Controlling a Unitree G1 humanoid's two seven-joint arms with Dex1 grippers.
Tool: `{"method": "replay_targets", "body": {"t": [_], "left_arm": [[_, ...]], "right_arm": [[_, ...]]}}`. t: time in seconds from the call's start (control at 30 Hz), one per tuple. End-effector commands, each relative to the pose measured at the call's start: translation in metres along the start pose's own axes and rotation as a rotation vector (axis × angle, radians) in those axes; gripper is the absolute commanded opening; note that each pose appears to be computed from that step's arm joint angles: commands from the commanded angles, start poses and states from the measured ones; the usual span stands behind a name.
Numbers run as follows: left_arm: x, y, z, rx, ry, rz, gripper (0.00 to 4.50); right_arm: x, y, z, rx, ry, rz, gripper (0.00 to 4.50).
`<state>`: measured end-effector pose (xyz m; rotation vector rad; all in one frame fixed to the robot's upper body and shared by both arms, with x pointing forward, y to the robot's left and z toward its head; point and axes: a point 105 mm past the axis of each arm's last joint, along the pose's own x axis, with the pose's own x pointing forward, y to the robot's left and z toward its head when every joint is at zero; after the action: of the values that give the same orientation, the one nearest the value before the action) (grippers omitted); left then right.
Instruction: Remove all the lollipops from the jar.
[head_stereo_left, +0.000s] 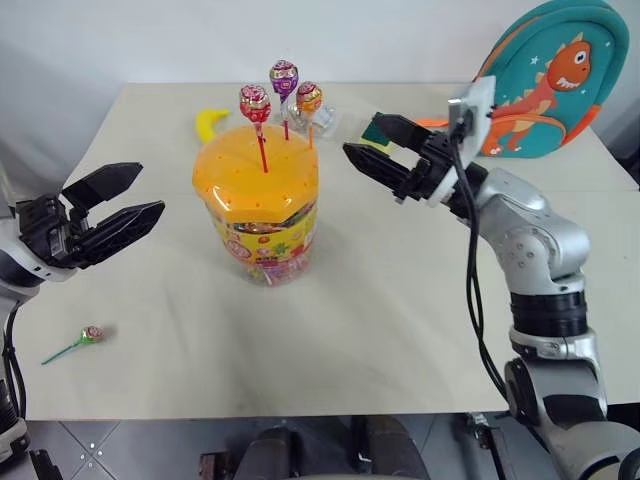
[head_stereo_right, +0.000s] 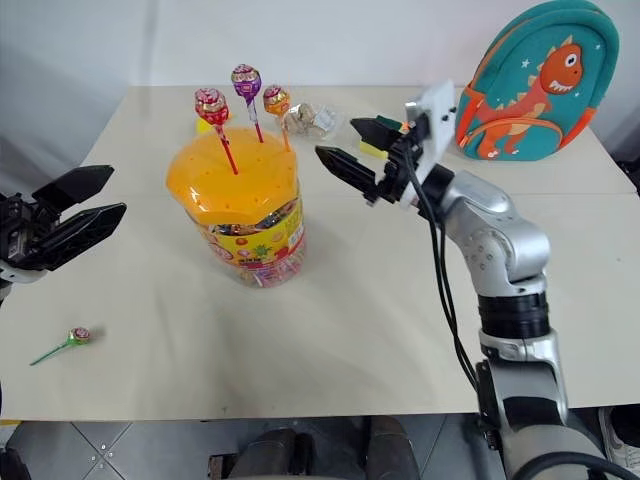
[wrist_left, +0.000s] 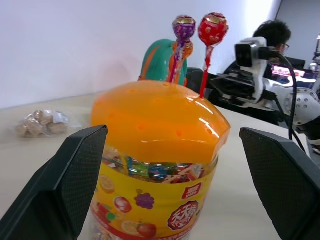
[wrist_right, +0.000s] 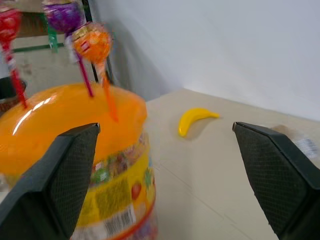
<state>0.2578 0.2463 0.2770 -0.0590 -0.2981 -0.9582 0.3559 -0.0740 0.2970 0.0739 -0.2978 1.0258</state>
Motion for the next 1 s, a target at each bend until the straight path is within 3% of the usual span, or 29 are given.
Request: {"method": "replay_targets", "body": {"t": [0.03,0.23,0.33,0.7,0.83,0.93,1.0], "left_arm": [[-0.008,-0.005,0.010,0.035,-0.036,0.006,4.49],[-0.016,-0.006,0.008,0.023,-0.036,0.023,4.49],[-0.019,-0.008,0.007,0.027,-0.030,0.023,4.50],[-0.015,-0.016,0.013,0.047,-0.043,-0.046,4.50],[-0.009,-0.021,0.013,0.024,-0.037,-0.098,4.50],[-0.004,-0.024,0.015,0.033,-0.043,-0.122,4.50],[-0.002,-0.028,0.011,0.045,-0.008,-0.143,4.50]], "right_arm": [[0.020,0.016,0.008,0.006,-0.013,0.084,4.50],[0.041,0.030,0.010,0.024,-0.021,0.154,4.50],[0.043,0.029,0.012,0.023,-0.043,0.154,3.87],[0.037,0.032,0.028,0.007,-0.157,0.243,0.18],[0.019,0.022,0.047,-0.019,-0.264,0.262,0.04],[0.000,-0.006,0.073,0.010,-0.386,0.133,0.04],[-0.017,-0.022,0.077,-0.046,-0.346,0.052,0.04]]}}
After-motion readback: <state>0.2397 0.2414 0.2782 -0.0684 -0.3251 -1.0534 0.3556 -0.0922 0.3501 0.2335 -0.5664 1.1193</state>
